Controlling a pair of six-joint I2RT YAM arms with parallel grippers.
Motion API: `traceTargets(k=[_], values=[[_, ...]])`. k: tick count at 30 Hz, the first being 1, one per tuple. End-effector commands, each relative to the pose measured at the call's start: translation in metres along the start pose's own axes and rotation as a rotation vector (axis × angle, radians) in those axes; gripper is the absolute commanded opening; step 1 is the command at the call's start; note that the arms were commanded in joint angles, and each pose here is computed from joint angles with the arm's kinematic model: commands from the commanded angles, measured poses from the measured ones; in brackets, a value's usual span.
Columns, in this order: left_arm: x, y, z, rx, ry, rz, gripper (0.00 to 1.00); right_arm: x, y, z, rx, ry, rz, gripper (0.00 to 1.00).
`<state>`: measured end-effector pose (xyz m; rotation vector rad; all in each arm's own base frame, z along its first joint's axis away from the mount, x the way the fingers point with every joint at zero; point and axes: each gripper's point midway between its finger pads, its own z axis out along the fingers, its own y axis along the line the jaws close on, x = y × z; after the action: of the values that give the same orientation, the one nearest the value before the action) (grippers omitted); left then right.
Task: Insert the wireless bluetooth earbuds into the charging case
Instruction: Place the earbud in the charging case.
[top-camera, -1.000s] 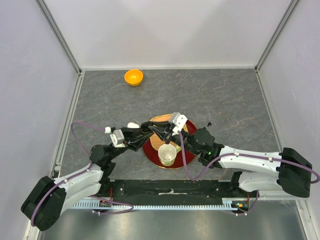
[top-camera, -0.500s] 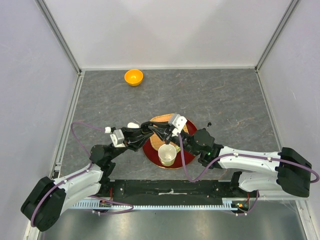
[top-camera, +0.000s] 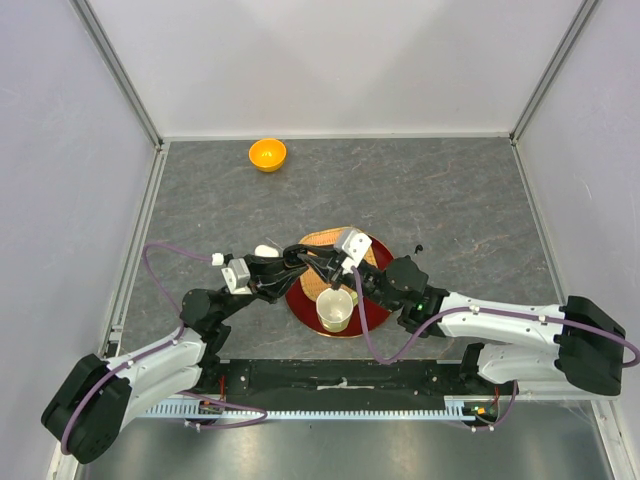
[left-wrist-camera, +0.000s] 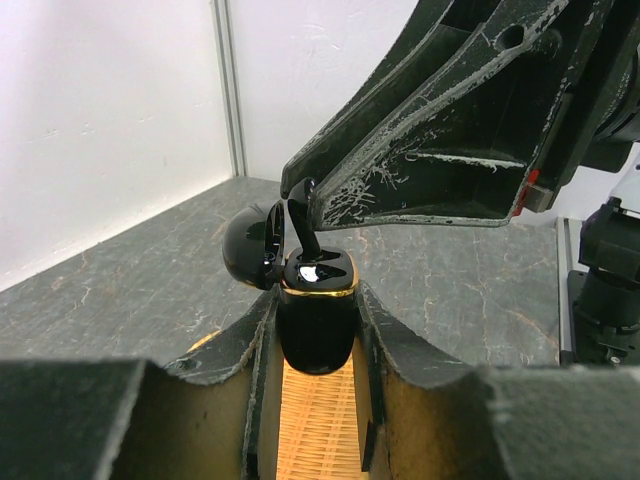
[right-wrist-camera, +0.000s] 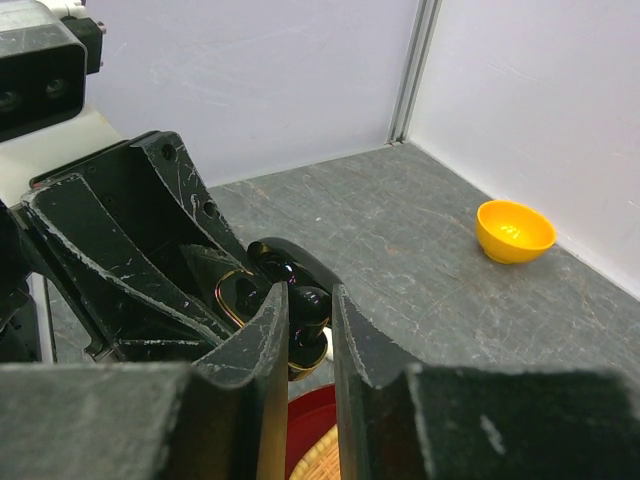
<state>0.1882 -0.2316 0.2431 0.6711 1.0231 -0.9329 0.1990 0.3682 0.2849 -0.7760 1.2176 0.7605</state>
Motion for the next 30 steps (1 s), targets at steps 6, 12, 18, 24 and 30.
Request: traceTargets(k=[6,12,18,24,30], values=[[-0.0835,-0.0098,-0.0005,0.024,-0.316,0.147,0.02,0.0005,0.0013,-0.0018,-0.013,0.053,0.006,0.00],[-0.0853,-0.0105,-0.0019,0.025,-0.326,0.157,0.02,-0.0014,0.0020,0.0017,-0.009,0.072,0.038,0.00],[-0.0874,-0.0097,-0.0048,0.012,-0.342,0.160,0.02,0.0009,0.0038,0.0040,-0.011,0.095,0.059,0.00],[-0.0883,-0.0076,-0.0071,-0.006,-0.349,0.161,0.02,-0.0019,0.0009,0.0015,-0.001,0.091,0.051,0.00],[-0.0889,-0.0076,-0.0069,-0.006,-0.351,0.162,0.02,-0.0027,0.0036,0.0007,-0.018,0.090,0.049,0.00]])
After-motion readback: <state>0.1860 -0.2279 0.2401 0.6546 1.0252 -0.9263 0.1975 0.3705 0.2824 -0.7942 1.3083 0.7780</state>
